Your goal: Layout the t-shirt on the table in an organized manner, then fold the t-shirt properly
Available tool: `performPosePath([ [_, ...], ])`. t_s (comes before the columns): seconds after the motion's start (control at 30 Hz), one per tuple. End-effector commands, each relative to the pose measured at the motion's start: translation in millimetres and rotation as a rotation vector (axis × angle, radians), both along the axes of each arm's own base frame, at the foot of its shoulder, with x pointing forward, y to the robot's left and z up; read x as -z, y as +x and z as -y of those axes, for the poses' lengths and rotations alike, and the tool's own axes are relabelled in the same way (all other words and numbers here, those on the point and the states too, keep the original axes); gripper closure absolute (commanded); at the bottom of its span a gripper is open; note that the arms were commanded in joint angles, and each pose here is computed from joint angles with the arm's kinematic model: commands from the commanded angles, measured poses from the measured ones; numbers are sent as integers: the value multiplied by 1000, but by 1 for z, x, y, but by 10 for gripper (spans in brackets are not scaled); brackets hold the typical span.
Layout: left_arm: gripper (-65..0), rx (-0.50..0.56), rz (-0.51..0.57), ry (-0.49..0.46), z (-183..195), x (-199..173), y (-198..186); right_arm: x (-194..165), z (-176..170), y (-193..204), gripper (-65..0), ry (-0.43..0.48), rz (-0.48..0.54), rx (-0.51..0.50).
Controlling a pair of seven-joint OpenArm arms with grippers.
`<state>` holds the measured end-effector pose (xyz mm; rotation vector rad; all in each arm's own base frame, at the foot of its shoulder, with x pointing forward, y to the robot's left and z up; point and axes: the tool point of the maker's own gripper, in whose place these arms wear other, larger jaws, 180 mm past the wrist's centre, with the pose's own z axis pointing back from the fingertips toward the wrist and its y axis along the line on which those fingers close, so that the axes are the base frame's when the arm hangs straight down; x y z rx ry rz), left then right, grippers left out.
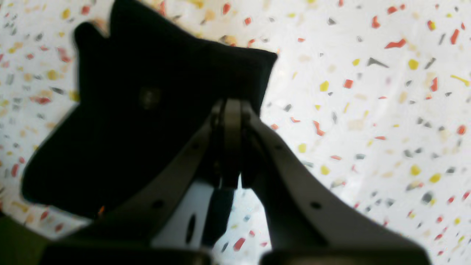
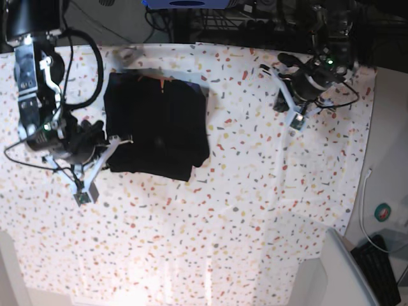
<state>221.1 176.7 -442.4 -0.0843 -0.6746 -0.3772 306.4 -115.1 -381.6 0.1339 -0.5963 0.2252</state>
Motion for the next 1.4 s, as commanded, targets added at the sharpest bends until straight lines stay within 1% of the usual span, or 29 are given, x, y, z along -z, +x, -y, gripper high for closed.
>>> performPosePath([
  [0.0, 0, -39, 29, -25, -12, -6, 3, -11, -10, 15, -74, 0, 32, -42],
  [0.03, 0, -82, 27, -31, -27, -6, 1, -10, -19, 22, -168, -10, 33, -75],
  [0.1, 0, -142, 26, -37, -49, -6, -4, -7, -29, 31, -324, -22, 32, -115],
  [0.13, 0, -154, 28, -38, -53, -7, -4, -5, -30, 35, -363, -24, 33, -118],
  [0.17, 0, -155, 29, -42, -53, -7, -3, -1, -31, 39, -374, -25, 34, -120],
  [0.27, 0, -151, 40, -54, -50, -9, 4, 12, -30, 44, -375, -33, 19, -118],
  [0.3, -82, -127, 57, -63, -41, -13, 13, 16, -31, 44, -375, -34, 12, -121],
  [0.33, -196, -99, 68, -74, -30, -15, 21, 20, -31, 43, -375, -35, 5, -121],
  [0.4, -369, -54, 80, -89, -14, -18, 32, 23, -29, 44, -375, -32, 8, -116],
  [0.43, -428, -36, 88, -97, -6, -19, 36, 25, -29, 44, -375, -31, 8, -112],
  [0.47, -449, -19, 93, -102, 0, -21, 40, 27, -28, 45, -375, -31, 7, -108],
  [0.53, -456, 9, 77, -117, 12, -15, 43, 32, -25, 44, -375, -34, -1, -102],
  [0.63, -456, 28, 59, -144, 24, -5, 57, 39, -22, 42, -375, -34, -14, -93],
  [0.67, -456, 41, 50, -165, 36, -1, 64, 41, -21, 41, -375, -33, -15, -91],
  [0.8, -459, 80, 57, -230, 73, -2, 90, 42, -10, 38, -375, -55, -15, -87],
  [0.9, -461, 113, 62, -258, 95, -6, 105, 34, -9, 42, -375, -52, 8, -78],
  [1.03, -461, 136, 35, -285, 114, 0, 117, 28, 13, 48, -375, -59, 24, -26],
  [1.1, -462, 141, 7, -291, 119, 7, 120, 33, 17, 48, -375, -64, 8, -21],
  [1.37, -457, 219, -40, -298, 151, 14, 127, 36, 12, 47, -375, -57, 4, -26],
])
